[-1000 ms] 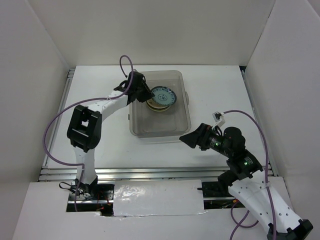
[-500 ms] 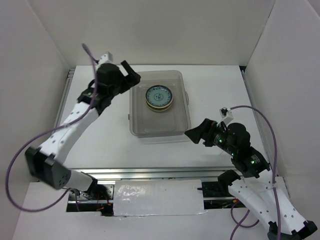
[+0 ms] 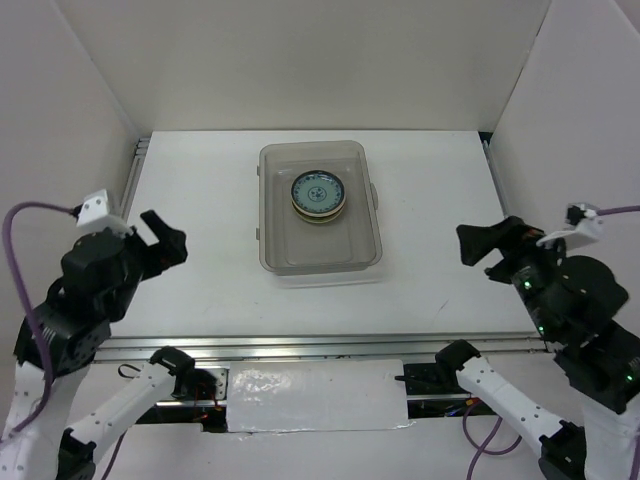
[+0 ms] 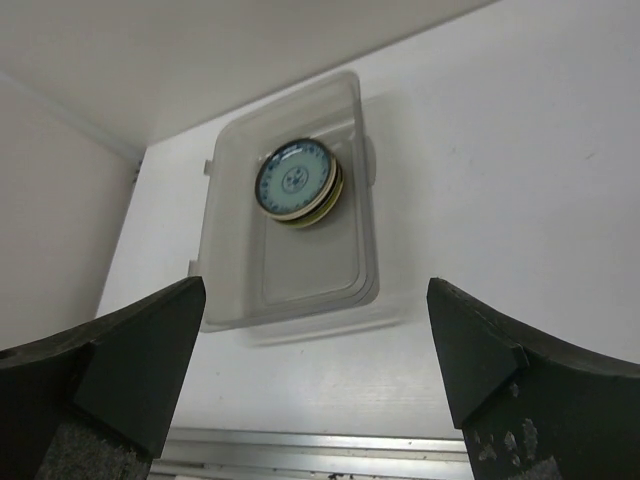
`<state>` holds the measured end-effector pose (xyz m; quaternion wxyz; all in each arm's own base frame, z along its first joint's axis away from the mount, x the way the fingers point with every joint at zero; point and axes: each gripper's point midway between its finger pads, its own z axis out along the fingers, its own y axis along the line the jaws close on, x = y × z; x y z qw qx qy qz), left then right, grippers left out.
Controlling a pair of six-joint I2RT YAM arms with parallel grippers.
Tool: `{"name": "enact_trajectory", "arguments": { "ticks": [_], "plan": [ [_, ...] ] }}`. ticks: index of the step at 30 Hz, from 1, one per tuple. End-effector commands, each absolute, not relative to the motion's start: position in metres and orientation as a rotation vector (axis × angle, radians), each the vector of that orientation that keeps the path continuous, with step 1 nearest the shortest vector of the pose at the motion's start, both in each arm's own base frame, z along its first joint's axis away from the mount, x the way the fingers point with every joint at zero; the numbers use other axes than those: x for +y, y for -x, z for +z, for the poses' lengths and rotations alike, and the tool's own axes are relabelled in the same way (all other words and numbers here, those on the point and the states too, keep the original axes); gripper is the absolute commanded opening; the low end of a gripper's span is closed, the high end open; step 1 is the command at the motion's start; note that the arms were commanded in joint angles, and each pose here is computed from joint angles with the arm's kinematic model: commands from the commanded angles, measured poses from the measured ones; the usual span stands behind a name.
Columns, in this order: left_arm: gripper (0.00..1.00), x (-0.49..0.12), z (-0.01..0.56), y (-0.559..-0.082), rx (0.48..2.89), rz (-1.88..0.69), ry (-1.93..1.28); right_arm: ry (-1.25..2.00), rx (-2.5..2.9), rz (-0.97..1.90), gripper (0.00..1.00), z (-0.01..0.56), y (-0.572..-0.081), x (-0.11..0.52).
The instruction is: Place the plates into the plastic bin on the countertop
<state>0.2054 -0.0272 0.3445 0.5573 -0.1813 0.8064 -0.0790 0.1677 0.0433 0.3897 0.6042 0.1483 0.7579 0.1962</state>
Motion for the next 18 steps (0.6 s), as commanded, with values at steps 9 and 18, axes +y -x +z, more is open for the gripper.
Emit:
{"name": "enact_trajectory", "arguments": {
  "ticks": [9, 18],
  "plan": [
    [0.99, -0.002, 0.282, -0.121, 1.949, -0.23, 0.378, -0.268, 1.724, 0.305, 1.0, 0.413, -0.095, -0.014],
    [0.99, 0.016, 0.295, -0.101, 1.831, -0.264, 0.465, -0.265, 1.69, 0.36, 1.0, 0.401, -0.084, -0.015]
  ]
}}
